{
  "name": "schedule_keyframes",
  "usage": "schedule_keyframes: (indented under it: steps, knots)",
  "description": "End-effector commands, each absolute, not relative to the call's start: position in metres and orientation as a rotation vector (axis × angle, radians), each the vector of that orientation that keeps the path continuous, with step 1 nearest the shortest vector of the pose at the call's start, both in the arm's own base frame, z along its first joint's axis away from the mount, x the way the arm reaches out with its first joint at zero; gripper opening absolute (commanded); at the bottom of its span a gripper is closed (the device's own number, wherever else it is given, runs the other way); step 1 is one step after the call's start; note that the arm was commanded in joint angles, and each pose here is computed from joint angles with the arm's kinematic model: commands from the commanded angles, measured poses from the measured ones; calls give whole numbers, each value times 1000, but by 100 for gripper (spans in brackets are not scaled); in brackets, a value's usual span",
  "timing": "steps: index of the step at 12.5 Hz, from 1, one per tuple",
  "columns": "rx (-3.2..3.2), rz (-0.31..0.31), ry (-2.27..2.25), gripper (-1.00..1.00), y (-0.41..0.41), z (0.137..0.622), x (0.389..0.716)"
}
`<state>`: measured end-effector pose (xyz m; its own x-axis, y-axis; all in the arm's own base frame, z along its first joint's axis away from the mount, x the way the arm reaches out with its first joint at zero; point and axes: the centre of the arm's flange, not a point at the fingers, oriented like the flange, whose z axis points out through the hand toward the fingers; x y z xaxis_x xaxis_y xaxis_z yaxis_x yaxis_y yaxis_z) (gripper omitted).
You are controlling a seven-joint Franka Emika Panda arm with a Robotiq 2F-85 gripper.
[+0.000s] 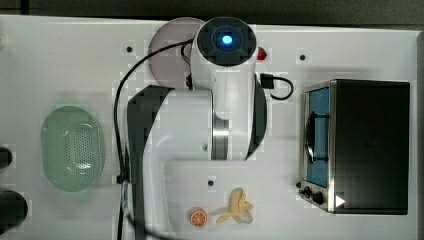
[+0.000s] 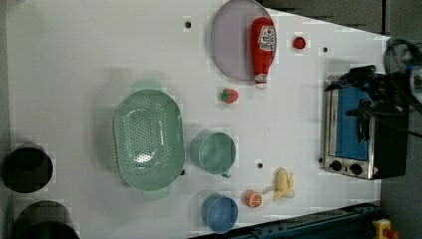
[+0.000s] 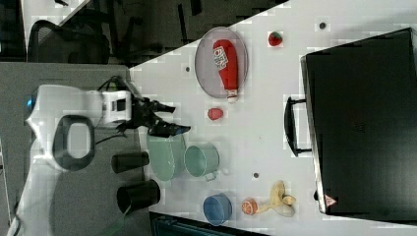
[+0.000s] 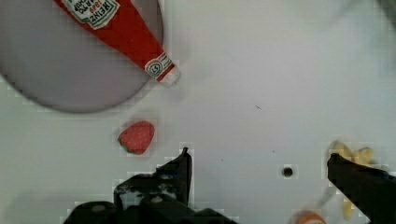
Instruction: Pick ketchup from plate and place it on table.
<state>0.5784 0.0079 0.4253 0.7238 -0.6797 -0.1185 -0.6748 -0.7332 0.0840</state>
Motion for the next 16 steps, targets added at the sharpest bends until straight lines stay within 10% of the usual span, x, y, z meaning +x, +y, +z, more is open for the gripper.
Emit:
schedule_keyframes:
  steps: [1,16]
  knots:
    - [2926,-155,-1110,100,14,416,590]
    - [3186,-42,-133,100,36,245,688]
